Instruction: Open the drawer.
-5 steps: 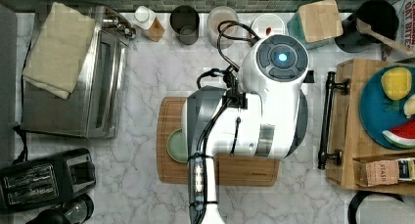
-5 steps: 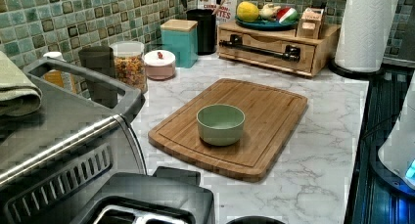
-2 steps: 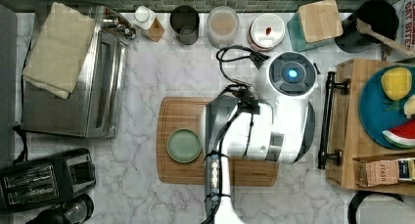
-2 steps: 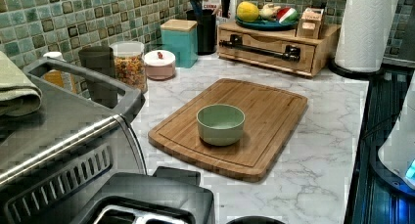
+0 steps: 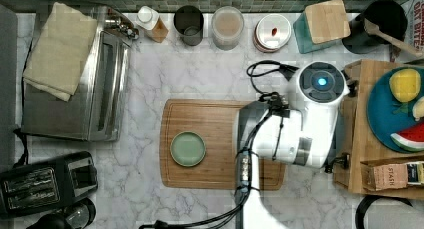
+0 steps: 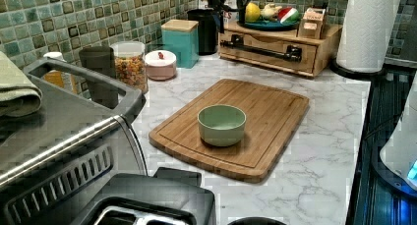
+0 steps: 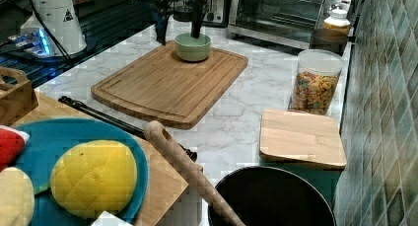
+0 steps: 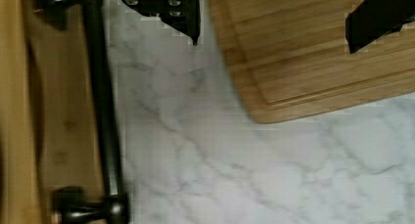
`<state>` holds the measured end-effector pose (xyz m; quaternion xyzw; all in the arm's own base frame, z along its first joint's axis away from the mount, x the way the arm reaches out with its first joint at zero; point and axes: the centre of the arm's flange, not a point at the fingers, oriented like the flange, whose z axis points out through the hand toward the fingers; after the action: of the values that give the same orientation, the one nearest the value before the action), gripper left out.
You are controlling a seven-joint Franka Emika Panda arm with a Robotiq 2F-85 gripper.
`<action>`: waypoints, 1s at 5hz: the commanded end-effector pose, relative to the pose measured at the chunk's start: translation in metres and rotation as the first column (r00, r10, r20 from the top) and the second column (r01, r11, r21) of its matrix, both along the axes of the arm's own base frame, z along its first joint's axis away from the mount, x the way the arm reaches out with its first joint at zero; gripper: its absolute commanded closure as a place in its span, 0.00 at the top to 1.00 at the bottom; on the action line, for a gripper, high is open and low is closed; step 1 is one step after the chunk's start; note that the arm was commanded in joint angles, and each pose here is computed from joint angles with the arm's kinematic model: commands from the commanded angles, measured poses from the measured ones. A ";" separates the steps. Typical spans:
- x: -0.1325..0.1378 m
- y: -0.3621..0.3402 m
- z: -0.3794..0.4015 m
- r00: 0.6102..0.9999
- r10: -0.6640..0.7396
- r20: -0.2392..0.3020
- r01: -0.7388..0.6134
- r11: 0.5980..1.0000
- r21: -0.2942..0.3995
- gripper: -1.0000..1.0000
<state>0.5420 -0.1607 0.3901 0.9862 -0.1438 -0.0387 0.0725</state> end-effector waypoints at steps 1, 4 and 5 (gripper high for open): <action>-0.019 -0.056 -0.006 0.994 0.093 0.050 -0.090 0.994 -0.064 1.00; -0.029 -0.091 -0.053 0.973 0.226 0.039 -0.219 0.967 -0.132 1.00; -0.024 -0.109 -0.066 0.972 0.234 0.015 -0.231 0.966 -0.118 1.00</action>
<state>0.5300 -0.2422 0.3364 0.9909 -0.0463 0.0229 0.1244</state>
